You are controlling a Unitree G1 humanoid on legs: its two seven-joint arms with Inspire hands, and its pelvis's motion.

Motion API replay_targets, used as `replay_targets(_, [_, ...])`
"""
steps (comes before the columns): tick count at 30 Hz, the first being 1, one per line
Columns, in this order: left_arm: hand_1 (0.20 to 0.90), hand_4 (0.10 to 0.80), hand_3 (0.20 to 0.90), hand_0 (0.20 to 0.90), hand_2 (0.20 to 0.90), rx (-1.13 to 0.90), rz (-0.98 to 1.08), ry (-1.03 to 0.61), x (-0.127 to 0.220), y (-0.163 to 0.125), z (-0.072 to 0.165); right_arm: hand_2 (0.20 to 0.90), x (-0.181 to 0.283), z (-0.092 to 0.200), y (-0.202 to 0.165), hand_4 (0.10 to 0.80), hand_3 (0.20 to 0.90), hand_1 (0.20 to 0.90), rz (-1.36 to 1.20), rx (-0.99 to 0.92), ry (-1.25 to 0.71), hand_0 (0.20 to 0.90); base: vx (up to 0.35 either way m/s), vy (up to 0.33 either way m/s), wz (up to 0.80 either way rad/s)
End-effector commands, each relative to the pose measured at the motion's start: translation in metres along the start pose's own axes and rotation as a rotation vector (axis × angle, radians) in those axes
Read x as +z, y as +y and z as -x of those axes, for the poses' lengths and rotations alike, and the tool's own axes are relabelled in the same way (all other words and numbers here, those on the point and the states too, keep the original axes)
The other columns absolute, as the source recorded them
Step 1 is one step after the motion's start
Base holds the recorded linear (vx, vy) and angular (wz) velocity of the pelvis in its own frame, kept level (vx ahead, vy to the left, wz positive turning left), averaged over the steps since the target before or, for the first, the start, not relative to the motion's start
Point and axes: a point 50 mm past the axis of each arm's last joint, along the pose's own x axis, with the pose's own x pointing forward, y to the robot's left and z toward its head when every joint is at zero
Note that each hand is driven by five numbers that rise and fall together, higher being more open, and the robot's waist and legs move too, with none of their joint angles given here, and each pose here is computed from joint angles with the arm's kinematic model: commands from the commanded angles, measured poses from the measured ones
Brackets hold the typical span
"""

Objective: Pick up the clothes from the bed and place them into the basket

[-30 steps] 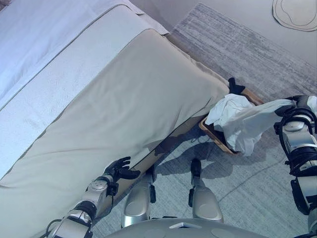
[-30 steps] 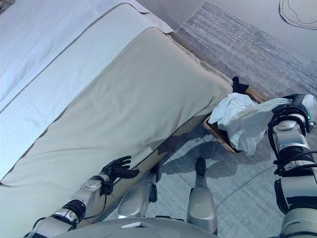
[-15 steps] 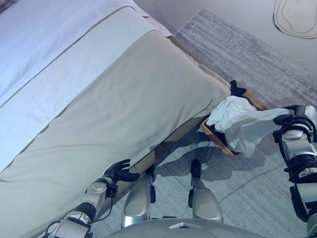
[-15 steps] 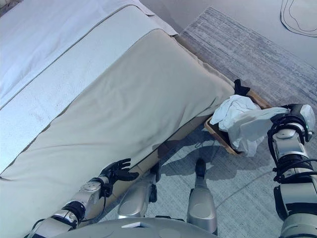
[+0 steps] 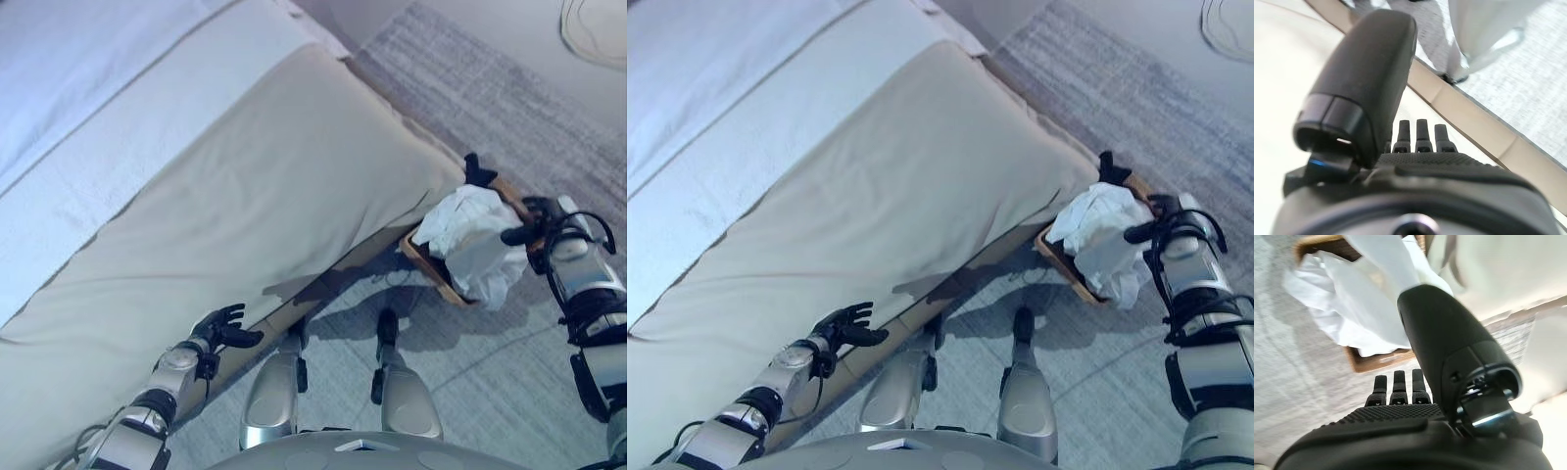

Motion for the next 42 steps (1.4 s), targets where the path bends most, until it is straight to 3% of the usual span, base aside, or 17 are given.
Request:
replay_targets(1, [0.9,0.8,0.9,0.9,0.9,0.031,-0.002,-0.03,0.004,0.016,0.003,0.9,0.058,0.001,-0.04,0.8,0.9,0.9,0.065,-0.143,-0.198,0.9,-0.041,0.067,0.03])
replay_targets(5, [0.9,0.8,0.9,0.9,0.9,0.015,0.004,-0.062,0.013,0.012,0.002,0.9,0.065,0.0,-0.043,0.8,0.9,0.9,0.116,-0.169,-0.211,0.9,-0.027,0.072,0.02])
replay_targets(12, [0.9,0.8,0.9,0.9,0.9,0.016,0.035,-0.091,0.015,0.009,0.002,0.9,0.081,0.008,-0.064,0.8,0.9,0.9,-0.051,-0.33,-0.277,0.9,-0.009,0.051,0.05])
replay_targets(17, [0.9,0.8,0.9,0.9,0.9,0.024,0.081,-0.078,0.004,0.003,0.005,0.9,0.076,0.016,-0.057,0.8,0.9,0.9,-0.179,-0.334,-0.334,0.9,0.025,0.114,0.04])
replay_targets(22, [0.9,0.8,0.9,0.9,0.9,0.044,0.12,0.013,-0.016,0.003,0.007,0.9,0.018,0.025,0.004,0.8,0.9,0.9,-0.227,-0.169,-0.241,0.9,0.078,0.122,0.13])
replay_targets(26, [0.9,0.8,0.9,0.9,0.9,0.03,0.126,0.097,-0.042,-0.008,0.011,0.9,-0.058,0.037,0.059,0.8,0.9,0.9,-0.254,-0.021,0.014,0.9,0.073,0.109,0.02])
replay_targets(31, [0.9,0.8,0.9,0.9,0.9,-0.027,0.134,0.228,-0.076,-0.027,0.019,0.9,-0.154,0.091,0.154,0.8,0.9,0.9,-0.323,0.325,0.394,0.9,0.124,0.108,0.01])
replay_targets(36, [0.9,0.8,0.9,0.9,0.9,-0.106,0.108,0.347,-0.099,-0.038,0.026,0.9,-0.177,0.152,0.226,0.8,0.9,0.9,-0.452,0.618,0.601,0.9,0.108,0.073,-0.06])
replay_targets(42, [0.9,0.8,0.9,0.9,0.9,-0.121,0.119,0.413,-0.113,-0.039,0.033,0.9,-0.192,0.18,0.242,0.8,0.9,0.9,-0.314,0.781,0.651,0.9,0.027,0.052,0.0])
